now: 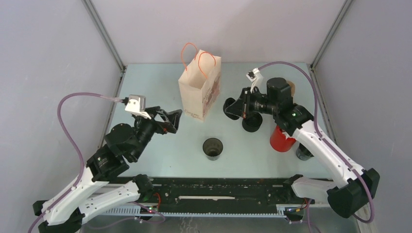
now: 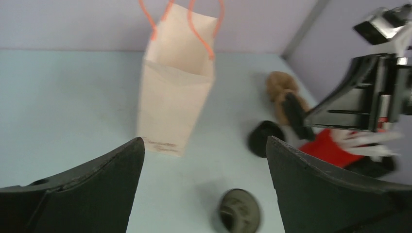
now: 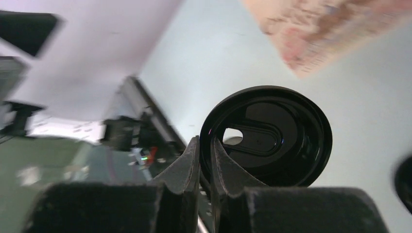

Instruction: Pack the takeout coffee

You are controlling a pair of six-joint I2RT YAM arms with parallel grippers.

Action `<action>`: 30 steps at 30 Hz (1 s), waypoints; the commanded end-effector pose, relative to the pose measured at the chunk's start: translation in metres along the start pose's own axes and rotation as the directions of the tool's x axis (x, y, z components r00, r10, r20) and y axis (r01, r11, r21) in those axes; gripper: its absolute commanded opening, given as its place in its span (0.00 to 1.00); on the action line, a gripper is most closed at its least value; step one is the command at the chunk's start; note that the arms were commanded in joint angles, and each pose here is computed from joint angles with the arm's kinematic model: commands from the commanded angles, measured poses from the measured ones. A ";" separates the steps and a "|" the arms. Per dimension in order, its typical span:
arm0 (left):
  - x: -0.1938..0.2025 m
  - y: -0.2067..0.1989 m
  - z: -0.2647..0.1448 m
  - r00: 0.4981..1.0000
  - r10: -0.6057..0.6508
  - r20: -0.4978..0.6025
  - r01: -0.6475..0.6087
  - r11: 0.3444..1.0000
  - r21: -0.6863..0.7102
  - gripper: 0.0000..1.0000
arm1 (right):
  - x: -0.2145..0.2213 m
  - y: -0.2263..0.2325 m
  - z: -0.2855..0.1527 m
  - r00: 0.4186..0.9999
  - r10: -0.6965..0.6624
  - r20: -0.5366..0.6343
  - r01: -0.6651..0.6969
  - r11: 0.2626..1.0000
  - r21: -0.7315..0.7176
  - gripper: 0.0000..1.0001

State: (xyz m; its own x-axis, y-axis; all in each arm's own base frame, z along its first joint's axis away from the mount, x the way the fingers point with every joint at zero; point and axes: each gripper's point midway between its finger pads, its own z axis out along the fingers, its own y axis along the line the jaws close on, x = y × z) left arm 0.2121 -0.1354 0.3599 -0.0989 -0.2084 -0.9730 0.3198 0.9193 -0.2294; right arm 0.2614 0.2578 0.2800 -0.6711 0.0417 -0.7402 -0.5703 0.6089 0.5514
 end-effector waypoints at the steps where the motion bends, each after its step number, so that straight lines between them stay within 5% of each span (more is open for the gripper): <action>1: -0.009 -0.065 -0.005 0.929 -0.362 -0.081 0.371 0.893 0.255 1.00 | -0.018 0.081 -0.024 0.997 0.075 0.037 -0.055 0.922 -0.383 0.07; 6: -0.032 -0.101 -0.014 0.848 -0.504 -0.165 0.526 0.759 0.385 1.00 | -0.028 0.121 -0.047 0.992 0.097 0.081 -0.034 0.824 -0.565 0.07; 13: -0.029 -0.135 -0.008 0.689 -0.622 -0.372 0.721 0.538 0.438 0.97 | -0.038 0.167 -0.077 0.985 0.108 0.136 0.024 0.694 -0.719 0.07; 18: -0.025 -0.142 -0.003 0.606 -0.674 -0.422 0.787 0.432 0.441 1.00 | -0.043 0.192 -0.090 0.980 0.118 0.163 0.058 0.611 -0.790 0.06; 30: -0.022 -0.152 -0.014 0.567 -0.667 -0.484 0.808 0.333 0.486 1.00 | -0.034 0.206 -0.082 0.981 0.127 0.147 0.044 0.593 -0.804 0.04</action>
State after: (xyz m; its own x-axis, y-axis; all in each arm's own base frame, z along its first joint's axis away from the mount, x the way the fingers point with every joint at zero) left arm 0.1626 -0.2663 0.4115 -0.7031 -0.5844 -0.4051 0.4702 0.0452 -0.8814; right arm 0.1293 0.3169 0.4426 -0.6814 0.2022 -0.7034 -0.7291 -0.2715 0.6282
